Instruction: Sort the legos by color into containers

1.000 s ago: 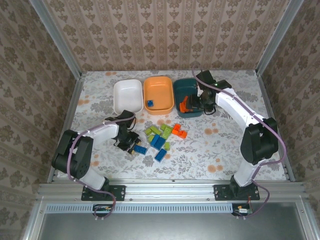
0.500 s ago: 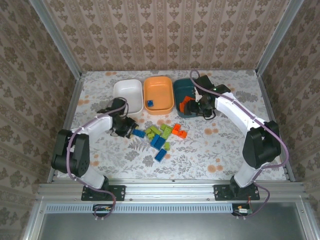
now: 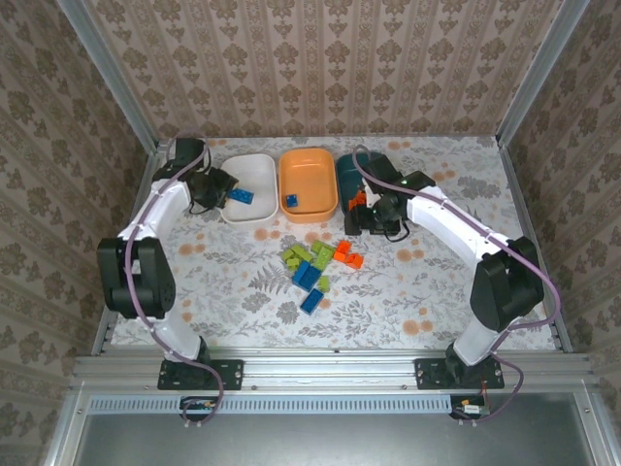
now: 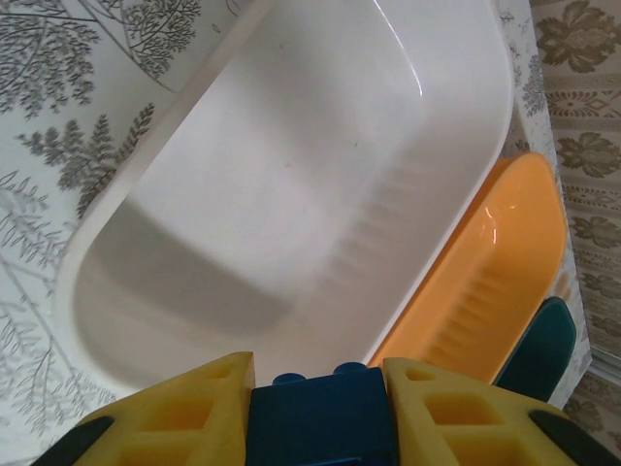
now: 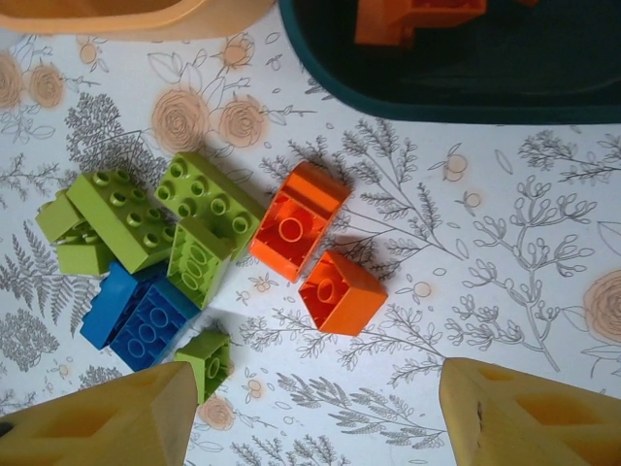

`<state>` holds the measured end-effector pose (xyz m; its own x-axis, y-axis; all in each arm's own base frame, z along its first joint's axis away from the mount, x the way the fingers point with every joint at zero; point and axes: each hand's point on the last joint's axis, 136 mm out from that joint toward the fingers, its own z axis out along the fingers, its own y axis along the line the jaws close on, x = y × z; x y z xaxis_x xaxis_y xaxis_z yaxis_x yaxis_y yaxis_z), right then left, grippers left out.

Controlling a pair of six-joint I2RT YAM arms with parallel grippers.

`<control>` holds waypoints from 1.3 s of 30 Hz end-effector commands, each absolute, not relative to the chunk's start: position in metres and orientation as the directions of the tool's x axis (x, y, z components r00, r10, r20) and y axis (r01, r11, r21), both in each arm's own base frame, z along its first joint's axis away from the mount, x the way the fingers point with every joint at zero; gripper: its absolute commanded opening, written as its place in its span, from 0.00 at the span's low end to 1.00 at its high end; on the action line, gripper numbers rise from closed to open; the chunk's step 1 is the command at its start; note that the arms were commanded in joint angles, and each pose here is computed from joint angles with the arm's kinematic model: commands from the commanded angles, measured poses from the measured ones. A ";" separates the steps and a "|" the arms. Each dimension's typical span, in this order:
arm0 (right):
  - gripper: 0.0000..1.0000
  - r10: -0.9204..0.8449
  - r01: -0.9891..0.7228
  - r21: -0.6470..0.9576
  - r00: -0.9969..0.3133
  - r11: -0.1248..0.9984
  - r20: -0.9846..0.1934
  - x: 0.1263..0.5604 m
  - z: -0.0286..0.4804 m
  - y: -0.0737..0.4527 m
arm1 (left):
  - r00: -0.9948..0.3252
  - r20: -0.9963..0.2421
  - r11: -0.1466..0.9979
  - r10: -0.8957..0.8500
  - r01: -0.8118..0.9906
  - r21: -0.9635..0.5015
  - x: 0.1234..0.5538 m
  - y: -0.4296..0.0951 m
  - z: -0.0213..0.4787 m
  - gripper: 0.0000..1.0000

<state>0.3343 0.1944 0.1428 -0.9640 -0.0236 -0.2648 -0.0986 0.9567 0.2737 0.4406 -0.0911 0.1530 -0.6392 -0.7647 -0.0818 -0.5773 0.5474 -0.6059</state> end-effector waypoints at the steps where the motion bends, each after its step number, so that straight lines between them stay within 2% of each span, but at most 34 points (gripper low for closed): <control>1: 0.68 -0.012 -0.078 0.266 -0.970 0.961 -0.243 0.324 0.143 0.192 | -0.677 -0.051 0.548 -0.734 -0.547 -0.633 0.451 -0.111 0.155 0.33; 9: 0.68 0.016 -0.045 0.254 -0.972 0.966 -0.235 0.314 0.140 0.185 | -0.745 -0.033 0.556 -0.666 -0.466 -0.688 0.485 -0.178 0.163 0.32; 19: 0.68 0.030 -0.024 0.234 -0.973 0.972 -0.227 0.300 0.138 0.183 | -0.833 -0.002 0.641 -0.554 -0.425 -0.639 0.489 -0.240 0.131 0.36; 24: 0.68 0.045 -0.012 0.230 -0.969 0.973 -0.242 0.293 0.144 0.179 | -0.864 -0.015 0.698 -0.504 -0.396 -0.597 0.484 -0.252 0.119 0.45; 26: 0.68 0.050 -0.009 0.230 -0.967 0.973 -0.252 0.291 0.146 0.176 | -0.881 -0.049 0.727 -0.471 -0.356 -0.587 0.482 -0.254 0.128 0.55; 29: 0.68 0.053 -0.006 0.223 -0.965 0.975 -0.257 0.289 0.146 0.173 | -0.905 -0.128 0.772 -0.405 -0.263 -0.579 0.476 -0.253 0.154 0.65; 33: 0.69 0.052 -0.005 0.216 -0.965 0.976 -0.258 0.287 0.146 0.167 | -0.940 -0.275 0.879 -0.204 -0.053 -0.474 0.444 -0.249 0.193 0.74; 37: 0.69 0.097 0.032 0.261 -0.965 0.965 -0.243 0.283 0.142 0.159 | -0.926 -0.352 0.925 0.137 0.247 -0.288 0.367 -0.251 0.205 0.77; 39: 0.69 0.127 0.056 0.295 -0.966 0.954 -0.226 0.281 0.139 0.156 | -0.899 -0.332 0.900 0.284 0.370 -0.230 0.323 -0.251 0.195 0.76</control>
